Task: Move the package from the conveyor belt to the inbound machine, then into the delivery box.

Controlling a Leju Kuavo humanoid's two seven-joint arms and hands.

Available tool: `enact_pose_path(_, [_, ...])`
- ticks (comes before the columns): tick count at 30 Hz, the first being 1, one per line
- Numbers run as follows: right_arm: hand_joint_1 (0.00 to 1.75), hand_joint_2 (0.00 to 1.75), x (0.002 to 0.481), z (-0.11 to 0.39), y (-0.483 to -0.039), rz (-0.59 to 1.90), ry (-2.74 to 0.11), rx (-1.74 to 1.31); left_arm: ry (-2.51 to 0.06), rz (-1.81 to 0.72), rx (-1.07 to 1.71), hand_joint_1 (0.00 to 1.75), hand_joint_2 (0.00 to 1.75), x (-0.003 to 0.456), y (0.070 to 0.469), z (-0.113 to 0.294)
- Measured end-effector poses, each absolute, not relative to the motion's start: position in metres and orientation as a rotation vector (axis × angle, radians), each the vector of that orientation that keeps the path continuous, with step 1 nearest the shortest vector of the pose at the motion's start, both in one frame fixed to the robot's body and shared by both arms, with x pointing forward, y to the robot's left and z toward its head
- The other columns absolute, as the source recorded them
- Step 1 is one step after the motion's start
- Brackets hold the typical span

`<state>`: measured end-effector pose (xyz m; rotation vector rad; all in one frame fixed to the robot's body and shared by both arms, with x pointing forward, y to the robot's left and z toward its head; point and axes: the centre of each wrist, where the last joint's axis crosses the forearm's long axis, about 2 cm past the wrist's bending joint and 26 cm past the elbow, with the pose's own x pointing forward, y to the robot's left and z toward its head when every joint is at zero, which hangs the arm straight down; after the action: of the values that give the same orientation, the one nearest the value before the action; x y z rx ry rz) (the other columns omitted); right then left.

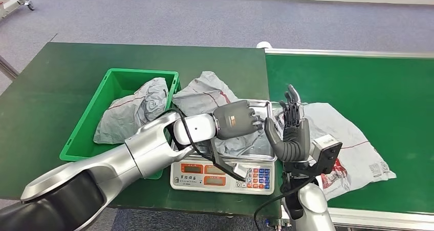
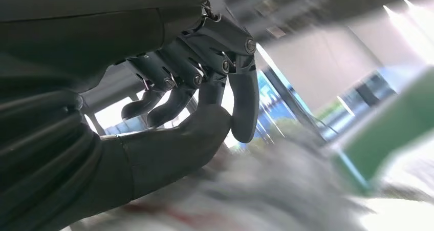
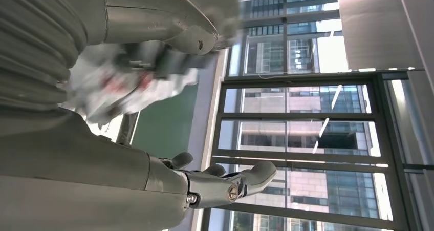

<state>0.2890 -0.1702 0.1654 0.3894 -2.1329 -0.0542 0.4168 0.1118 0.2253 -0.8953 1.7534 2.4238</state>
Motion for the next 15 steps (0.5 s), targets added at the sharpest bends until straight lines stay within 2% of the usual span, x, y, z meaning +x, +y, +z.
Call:
enact_pose_path(5, [0.0, 1.75, 0.289, 0.165, -0.171, -0.066, -2.137, 0.392, 1.723, 2.34, -1.026, 1.75, 1.75, 0.423, 0.122, 0.247])
enact_pose_path(15, [0.0, 1.75, 0.29, 0.166, -0.171, -0.067, -2.143, 0.395, 1.725, 2.31, -1.123, 1.75, 1.75, 0.43, 0.142, 0.256])
